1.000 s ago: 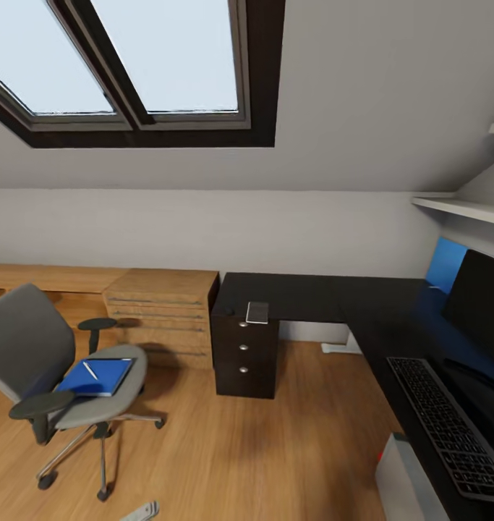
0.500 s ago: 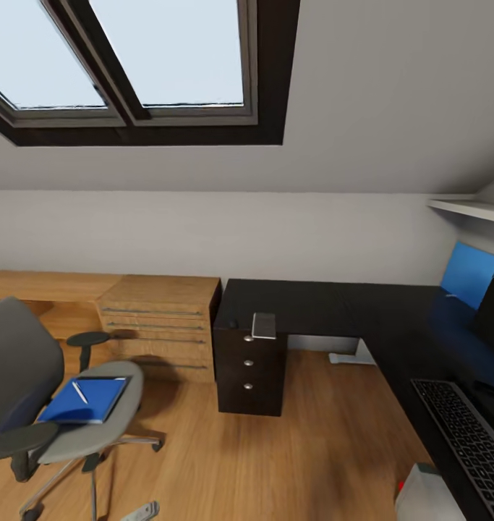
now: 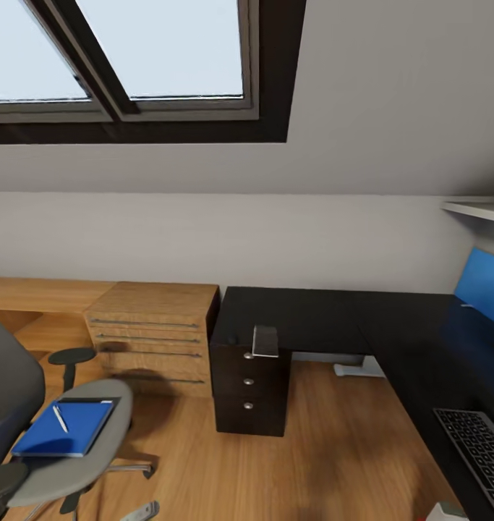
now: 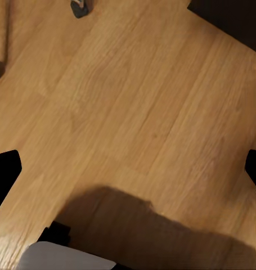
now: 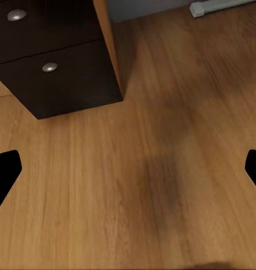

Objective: In the bedroom, organize the workspace by keeping the computer under the desk, ensuring the monitor is on the desk, placing the keyboard on the desk next to the monitor, placing the mouse on the desk next to the keyboard, moving the folder from the swivel chair onto the desk next to the mouse, stacking the notebook on top of the folder with the pen on top of the notebook, and positioning the swivel chair next to the desk.

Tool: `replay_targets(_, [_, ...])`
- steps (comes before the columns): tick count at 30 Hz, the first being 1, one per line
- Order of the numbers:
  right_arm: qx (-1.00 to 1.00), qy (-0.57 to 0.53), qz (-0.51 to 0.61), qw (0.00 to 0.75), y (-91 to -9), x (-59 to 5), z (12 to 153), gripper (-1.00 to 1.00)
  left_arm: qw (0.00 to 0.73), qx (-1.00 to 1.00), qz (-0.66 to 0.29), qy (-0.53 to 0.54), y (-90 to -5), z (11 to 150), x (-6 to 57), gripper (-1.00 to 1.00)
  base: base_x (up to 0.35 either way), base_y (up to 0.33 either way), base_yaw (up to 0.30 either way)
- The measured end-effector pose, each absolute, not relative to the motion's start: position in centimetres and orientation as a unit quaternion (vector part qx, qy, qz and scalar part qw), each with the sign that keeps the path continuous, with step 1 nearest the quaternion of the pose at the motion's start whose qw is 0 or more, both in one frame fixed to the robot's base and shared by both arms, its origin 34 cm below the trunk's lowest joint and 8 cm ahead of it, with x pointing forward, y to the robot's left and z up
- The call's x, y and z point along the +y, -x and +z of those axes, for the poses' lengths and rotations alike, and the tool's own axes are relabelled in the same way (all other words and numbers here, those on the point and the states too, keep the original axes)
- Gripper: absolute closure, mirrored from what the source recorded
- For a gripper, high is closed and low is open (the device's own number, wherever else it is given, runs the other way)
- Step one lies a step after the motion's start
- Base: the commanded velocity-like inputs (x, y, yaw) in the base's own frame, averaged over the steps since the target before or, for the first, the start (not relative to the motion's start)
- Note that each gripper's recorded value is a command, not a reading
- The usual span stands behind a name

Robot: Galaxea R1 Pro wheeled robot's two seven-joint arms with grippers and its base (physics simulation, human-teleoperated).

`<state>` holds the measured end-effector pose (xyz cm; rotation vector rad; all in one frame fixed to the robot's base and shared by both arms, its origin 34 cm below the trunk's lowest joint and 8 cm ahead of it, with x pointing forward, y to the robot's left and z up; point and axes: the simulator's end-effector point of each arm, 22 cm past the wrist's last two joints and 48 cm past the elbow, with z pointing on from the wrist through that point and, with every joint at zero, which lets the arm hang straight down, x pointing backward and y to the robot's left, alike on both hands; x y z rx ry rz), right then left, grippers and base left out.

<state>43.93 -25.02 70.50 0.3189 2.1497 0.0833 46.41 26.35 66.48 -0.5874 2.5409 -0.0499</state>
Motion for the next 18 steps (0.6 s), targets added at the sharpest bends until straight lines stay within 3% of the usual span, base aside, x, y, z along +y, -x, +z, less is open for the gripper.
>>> replay_targets(18, [0.875,-0.129,0.034,0.466,-44.04,-25.03,70.58,-1.00,0.263,0.940,-0.018,0.217,-46.39,66.46,26.37,-1.00,0.311,0.000,0.000])
